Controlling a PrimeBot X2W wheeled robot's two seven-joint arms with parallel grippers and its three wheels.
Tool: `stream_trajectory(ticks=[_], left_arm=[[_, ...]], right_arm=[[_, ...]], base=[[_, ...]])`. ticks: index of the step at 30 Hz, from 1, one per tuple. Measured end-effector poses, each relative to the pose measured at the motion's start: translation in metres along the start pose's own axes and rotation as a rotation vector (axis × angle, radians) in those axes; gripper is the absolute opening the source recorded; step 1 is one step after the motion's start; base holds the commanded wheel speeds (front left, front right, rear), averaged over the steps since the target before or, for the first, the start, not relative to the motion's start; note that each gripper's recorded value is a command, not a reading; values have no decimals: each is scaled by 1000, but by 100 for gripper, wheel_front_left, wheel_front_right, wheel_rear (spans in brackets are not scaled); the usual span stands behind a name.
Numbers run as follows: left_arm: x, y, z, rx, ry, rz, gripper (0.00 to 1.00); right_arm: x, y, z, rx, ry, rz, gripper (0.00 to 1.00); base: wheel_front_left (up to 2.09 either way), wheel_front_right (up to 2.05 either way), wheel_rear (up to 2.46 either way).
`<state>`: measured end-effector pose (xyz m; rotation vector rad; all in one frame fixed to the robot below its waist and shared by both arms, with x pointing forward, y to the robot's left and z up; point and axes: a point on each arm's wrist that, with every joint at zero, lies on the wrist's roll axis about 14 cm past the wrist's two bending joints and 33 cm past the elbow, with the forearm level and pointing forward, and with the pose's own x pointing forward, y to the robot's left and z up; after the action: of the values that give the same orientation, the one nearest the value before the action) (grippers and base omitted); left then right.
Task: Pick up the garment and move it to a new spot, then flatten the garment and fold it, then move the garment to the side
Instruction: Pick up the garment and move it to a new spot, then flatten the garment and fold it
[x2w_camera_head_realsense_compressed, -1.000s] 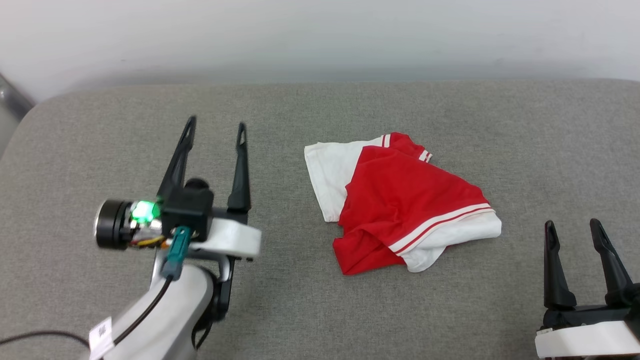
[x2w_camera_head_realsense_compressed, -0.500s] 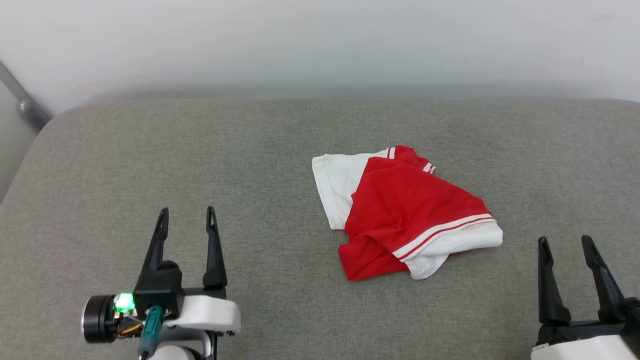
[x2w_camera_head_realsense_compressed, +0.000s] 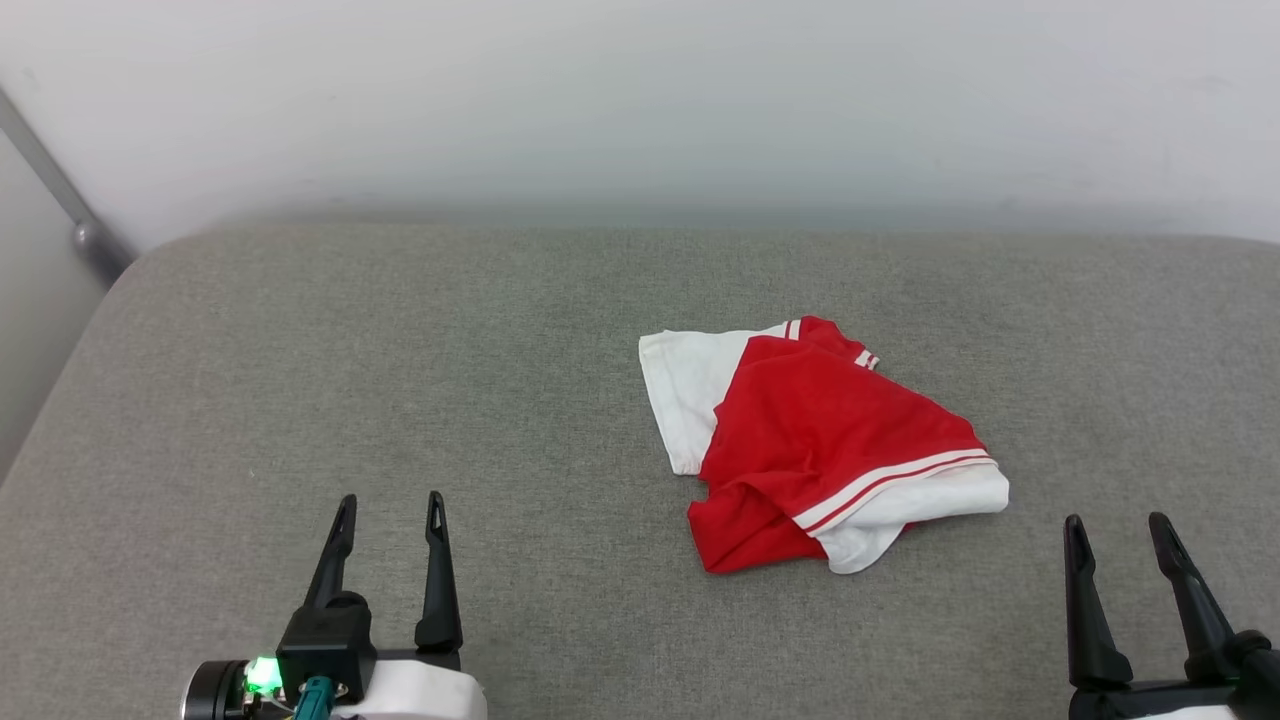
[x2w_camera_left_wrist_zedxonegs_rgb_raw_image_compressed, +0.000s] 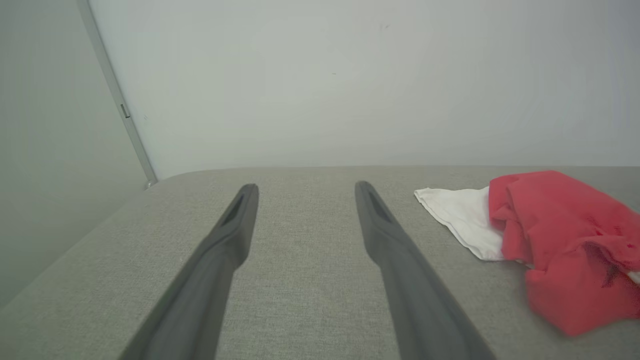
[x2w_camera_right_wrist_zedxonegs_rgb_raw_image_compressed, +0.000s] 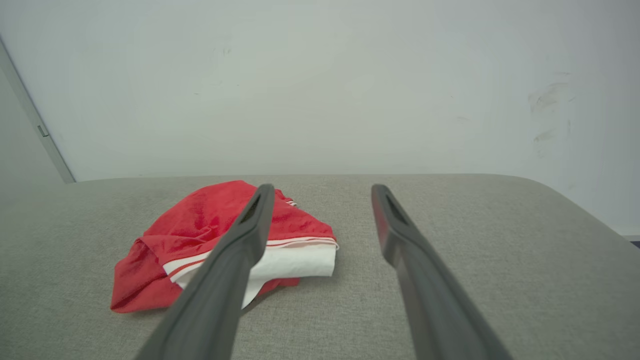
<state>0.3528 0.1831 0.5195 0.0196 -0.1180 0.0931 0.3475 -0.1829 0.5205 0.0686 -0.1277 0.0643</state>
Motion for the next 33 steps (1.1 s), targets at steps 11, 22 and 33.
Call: stream_trajectory(ticks=[11, 22, 33], left_arm=[[-11, 1, -4, -8, 12, -7, 100], [-13, 1, -6, -5, 17, -18, 100], [-14, 2, -7, -7, 20, -20, 100]], right_arm=[[-7, 0, -1, 22, 4, -3, 100], [-10, -1, -3, 26, 11, -7, 100], [-10, 0, -2, 26, 10, -6, 100]], base=[[0, 0, 0], [0, 0, 0], [0, 0, 0]])
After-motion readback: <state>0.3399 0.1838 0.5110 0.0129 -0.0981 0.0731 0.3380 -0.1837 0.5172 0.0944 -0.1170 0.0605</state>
